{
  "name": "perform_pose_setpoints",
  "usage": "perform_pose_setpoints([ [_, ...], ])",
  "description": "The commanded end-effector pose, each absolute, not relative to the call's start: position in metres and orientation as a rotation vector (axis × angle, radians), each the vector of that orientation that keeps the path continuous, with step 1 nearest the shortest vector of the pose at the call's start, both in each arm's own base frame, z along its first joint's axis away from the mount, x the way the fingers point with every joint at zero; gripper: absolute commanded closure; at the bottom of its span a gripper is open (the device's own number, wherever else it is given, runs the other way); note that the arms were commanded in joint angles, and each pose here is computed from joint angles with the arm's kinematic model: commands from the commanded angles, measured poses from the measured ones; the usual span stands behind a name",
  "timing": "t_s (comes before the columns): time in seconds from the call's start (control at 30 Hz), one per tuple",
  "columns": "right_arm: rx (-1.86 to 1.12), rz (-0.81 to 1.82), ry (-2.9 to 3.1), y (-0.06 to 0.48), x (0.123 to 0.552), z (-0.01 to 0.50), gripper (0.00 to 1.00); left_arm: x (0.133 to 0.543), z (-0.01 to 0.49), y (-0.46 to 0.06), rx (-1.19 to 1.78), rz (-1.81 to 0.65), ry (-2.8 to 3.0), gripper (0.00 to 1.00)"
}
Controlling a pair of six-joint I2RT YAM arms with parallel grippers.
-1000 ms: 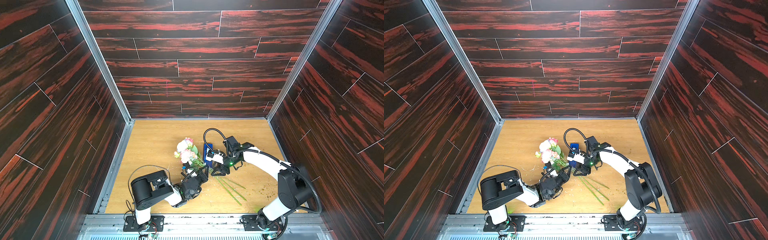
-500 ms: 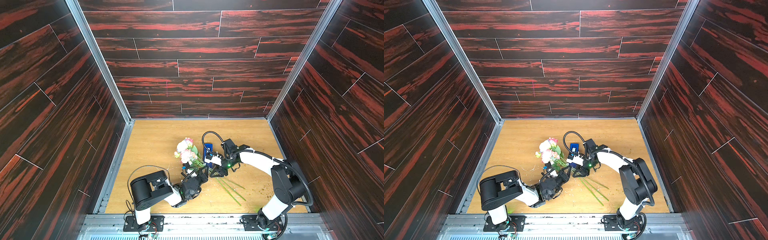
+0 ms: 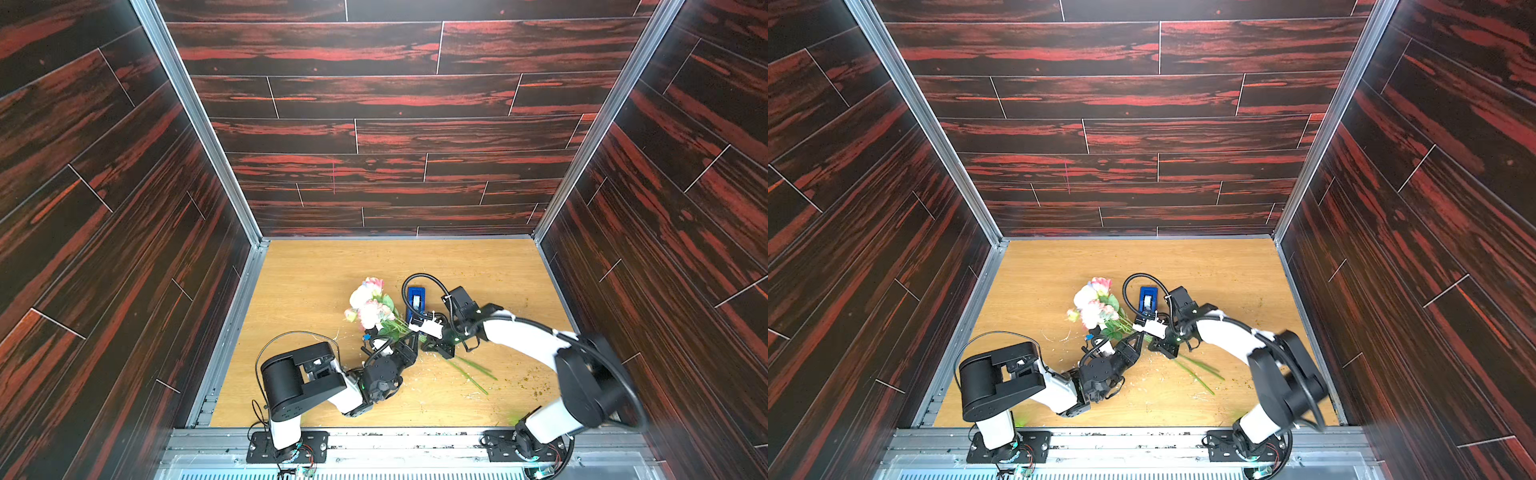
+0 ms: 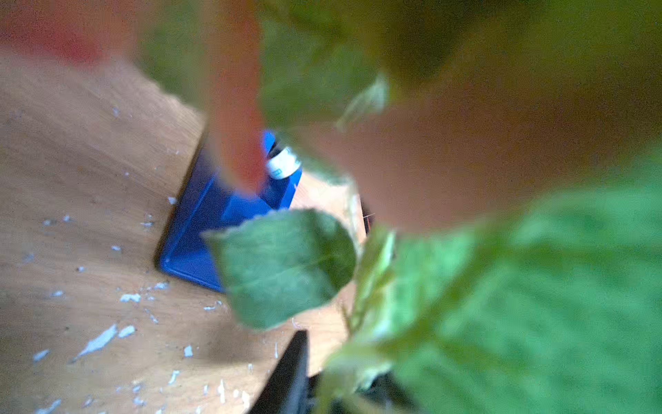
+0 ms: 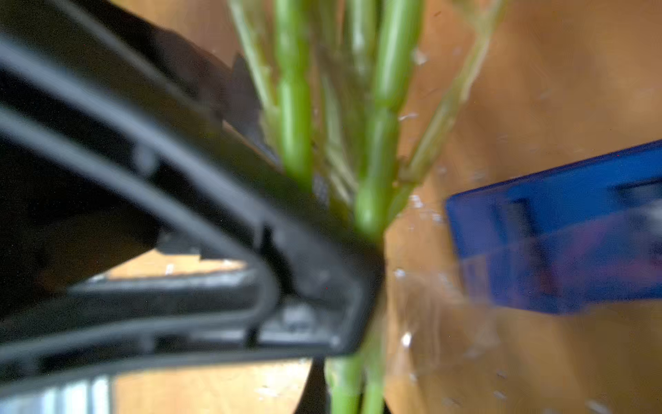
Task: Wrap bouquets with tape
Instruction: Wrap the tape around the bouquet.
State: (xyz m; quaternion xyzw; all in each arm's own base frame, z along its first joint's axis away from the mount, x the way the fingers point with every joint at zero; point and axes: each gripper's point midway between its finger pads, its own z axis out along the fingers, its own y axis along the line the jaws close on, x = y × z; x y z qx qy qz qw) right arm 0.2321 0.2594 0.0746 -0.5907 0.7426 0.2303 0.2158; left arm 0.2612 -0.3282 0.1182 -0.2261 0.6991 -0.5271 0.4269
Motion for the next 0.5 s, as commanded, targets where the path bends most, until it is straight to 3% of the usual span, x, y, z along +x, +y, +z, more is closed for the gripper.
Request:
perform_pose_setpoints([
  [0.0,-1.693,0.481,1.930,0.265,0.231,0.084,1.00,0.262,0.127,-0.324,-0.611,-1.348,1.705,0.57],
  [0.47,-1.729,-0.020,1.796,0.257,0.235,0.067,1.00,0.264,0.120,-0.315,-0.671,-1.326,1.696,0.53],
])
